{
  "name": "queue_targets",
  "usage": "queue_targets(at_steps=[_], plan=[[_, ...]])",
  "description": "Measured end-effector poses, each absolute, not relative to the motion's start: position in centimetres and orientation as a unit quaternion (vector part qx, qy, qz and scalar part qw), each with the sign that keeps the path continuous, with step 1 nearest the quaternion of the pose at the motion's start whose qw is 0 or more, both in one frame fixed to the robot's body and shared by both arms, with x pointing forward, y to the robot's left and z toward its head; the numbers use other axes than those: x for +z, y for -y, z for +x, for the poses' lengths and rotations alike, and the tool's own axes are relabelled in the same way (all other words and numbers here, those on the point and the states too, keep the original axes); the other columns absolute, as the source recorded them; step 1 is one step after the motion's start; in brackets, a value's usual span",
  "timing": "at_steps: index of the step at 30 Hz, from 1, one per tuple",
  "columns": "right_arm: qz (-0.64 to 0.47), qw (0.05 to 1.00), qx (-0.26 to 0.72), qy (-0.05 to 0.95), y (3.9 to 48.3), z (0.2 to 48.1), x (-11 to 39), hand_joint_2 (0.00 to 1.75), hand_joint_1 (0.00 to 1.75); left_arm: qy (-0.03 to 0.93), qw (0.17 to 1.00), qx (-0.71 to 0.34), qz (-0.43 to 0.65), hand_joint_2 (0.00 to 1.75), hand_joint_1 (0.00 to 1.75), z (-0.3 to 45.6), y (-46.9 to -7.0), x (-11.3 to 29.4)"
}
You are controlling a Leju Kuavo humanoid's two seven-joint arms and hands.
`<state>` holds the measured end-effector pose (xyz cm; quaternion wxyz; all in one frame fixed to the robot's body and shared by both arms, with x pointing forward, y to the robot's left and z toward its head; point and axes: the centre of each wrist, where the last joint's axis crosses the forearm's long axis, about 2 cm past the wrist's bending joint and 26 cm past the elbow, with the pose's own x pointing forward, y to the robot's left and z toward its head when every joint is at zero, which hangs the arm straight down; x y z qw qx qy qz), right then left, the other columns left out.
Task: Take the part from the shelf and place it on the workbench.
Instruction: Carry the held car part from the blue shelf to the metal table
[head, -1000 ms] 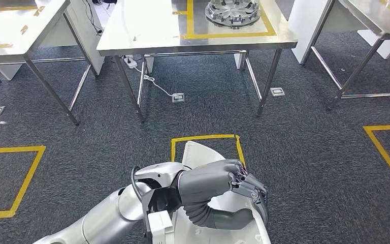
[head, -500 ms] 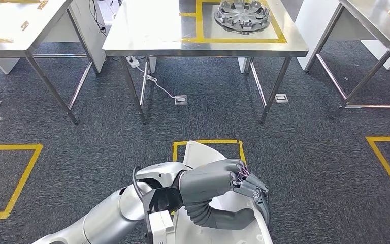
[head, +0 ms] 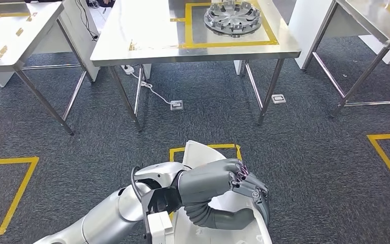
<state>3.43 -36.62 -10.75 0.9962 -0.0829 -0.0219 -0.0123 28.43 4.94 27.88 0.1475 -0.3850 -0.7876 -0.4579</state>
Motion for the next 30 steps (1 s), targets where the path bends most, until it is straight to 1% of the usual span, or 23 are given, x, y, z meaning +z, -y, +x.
queue_targets(at_steps=[14, 30], plan=[[-0.100, 0.995, -0.015, -0.018, 37.6, 3.4, -10.6, 0.00, 0.00, 0.787, 0.152, -0.458, -0.385, 1.75, 1.75, 28.2, -4.4, 28.8], [-0.102, 0.995, -0.007, -0.018, 38.2, 3.3, -10.5, 0.00, 0.00, 0.788, 0.152, -0.456, -0.384, 1.75, 1.75, 28.1, -4.4, 29.0]])
